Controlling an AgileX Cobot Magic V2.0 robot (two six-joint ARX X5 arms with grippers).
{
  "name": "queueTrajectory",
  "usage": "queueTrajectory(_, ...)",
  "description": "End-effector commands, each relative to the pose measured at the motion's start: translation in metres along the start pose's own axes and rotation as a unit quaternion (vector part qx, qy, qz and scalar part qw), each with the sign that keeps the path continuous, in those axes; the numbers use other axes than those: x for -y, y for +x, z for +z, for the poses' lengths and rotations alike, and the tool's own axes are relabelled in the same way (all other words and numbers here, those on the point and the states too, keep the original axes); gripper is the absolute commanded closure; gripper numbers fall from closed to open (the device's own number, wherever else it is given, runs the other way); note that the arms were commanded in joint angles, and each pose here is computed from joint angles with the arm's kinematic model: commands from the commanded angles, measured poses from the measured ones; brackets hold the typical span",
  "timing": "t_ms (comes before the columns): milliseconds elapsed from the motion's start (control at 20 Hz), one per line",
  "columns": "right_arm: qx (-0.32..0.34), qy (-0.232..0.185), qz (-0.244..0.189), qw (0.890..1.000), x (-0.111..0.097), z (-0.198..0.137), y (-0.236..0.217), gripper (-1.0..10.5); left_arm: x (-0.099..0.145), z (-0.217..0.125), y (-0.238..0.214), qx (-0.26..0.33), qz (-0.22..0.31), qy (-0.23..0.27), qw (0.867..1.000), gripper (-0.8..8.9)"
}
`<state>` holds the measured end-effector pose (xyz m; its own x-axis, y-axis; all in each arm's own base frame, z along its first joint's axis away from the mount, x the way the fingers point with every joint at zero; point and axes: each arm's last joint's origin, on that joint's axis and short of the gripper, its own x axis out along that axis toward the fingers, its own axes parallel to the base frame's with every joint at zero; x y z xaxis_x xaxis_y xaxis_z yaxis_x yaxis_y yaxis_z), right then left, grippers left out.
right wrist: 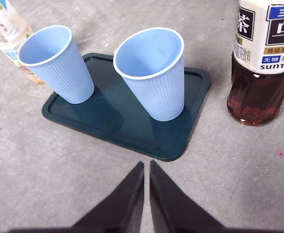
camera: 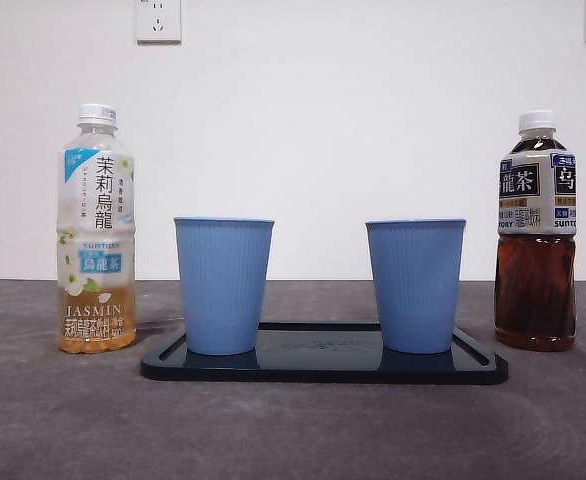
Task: Pour the drink into the cup
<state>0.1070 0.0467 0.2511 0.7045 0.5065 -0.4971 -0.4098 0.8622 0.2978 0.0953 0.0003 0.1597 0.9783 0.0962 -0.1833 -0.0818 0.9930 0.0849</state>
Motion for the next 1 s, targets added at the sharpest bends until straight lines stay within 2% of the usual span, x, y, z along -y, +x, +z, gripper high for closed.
queueTrajectory(50, 0.01, -0.001, 0.005, 1.0, -0.0023, 0.0046, -0.0021, 9.3, 0.0, -0.004, 0.0008, 0.005, 0.003, 0.002, 1.0, 8.06)
queueTrajectory(1000, 0.011, -0.001, 0.005, 1.0, -0.0023, 0.0048, -0.0021, 9.3, 0.0006, -0.0092, 0.0018, 0.005, 0.002, 0.002, 1.0, 8.06)
